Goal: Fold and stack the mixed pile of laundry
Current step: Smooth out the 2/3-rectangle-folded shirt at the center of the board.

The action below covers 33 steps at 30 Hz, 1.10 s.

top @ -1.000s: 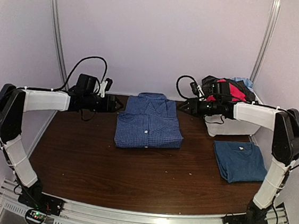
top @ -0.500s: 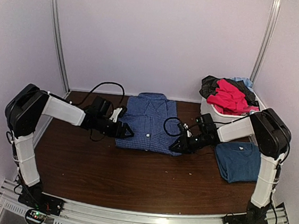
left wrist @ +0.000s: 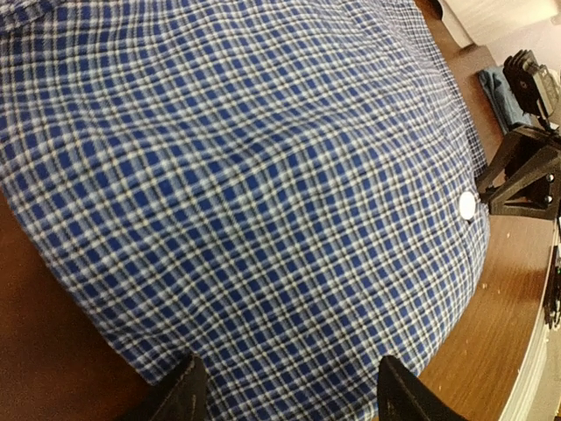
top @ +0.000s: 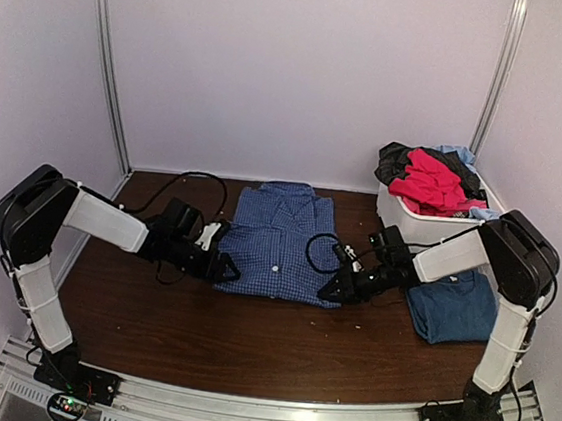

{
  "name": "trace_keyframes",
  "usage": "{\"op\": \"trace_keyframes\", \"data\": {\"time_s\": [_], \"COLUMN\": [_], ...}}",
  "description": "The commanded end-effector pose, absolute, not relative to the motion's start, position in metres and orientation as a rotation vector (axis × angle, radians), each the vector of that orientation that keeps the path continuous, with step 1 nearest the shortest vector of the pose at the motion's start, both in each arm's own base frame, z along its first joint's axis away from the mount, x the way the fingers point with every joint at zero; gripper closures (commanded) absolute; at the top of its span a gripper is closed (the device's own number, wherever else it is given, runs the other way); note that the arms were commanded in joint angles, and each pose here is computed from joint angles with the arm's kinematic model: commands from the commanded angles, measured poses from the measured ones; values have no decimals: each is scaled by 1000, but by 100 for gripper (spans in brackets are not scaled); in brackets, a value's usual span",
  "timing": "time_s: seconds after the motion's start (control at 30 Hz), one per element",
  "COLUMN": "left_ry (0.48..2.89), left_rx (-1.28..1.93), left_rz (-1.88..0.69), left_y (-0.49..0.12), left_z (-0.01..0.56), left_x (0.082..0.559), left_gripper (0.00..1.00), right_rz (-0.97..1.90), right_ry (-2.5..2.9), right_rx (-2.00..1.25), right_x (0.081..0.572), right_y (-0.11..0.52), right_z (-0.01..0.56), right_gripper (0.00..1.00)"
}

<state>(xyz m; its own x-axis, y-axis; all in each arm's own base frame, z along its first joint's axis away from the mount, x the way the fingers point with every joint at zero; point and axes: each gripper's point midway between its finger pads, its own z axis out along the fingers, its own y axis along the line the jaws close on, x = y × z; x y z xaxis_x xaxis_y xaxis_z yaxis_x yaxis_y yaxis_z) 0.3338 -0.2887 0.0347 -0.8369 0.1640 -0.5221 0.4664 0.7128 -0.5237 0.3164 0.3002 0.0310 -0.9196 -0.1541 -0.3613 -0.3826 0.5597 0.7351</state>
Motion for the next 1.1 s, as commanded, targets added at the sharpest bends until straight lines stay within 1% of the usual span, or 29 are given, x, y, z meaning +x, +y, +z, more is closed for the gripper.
{"op": "trace_keyframes", "data": {"time_s": [0.0, 0.07, 0.17, 0.27, 0.33, 0.4, 0.43, 0.53, 0.63, 0.7, 0.8, 0.87, 0.97, 1.07], "left_ry": [2430, 2341, 2237, 2176, 2125, 2108, 2110, 2114, 2191, 2215, 2275, 2298, 2304, 2322], "left_rx": [484, 476, 516, 533, 533, 527, 518, 507, 473, 477, 453, 432, 391, 351], "left_rz": [-886, -896, -976, -1072, -1119, -1135, -1133, -1127, -1050, -1029, -975, -967, -1008, -1046], "left_y": [-271, -271, -285, -305, -318, -329, -333, -340, -338, -341, -341, -340, -339, -331], "left_z": [63, 94, 131, 150, 162, 164, 161, 155, 139, 136, 118, 109, 91, 68], "left_x": [313, 317, 325, 339, 353, 369, 377, 399, 418, 423, 428, 430, 432, 439], "left_gripper": [29, 25, 16, 10, 8, 8, 8, 13, 25, 34, 42, 46, 50, 51], "right_rz": [1280, 1271, 1312, 1444, 1520, 1578, 1588, 1599, 1582, 1547, 1517, 1508, 1507, 1498], "right_ry": [2563, 2488, 2360, 2216, 2159, 2125, 2128, 2143, 2187, 2253, 2332, 2362, 2399, 2424], "right_rx": [-494, -501, -519, -520, -494, -484, -478, -480, -442, -420, -386, -369, -343, -327], "right_x": [285, 297, 317, 333, 346, 358, 364, 373, 385, 392, 397, 399, 401, 399], "right_y": [295, 293, 302, 322, 333, 345, 351, 367, 374, 377, 378, 379, 380, 377], "right_z": [51, 81, 129, 169, 181, 186, 180, 168, 147, 122, 83, 64, 39, 26], "right_gripper": [73, 70, 63, 58, 56, 57, 59, 65, 71, 75, 80, 82, 83, 83]}}
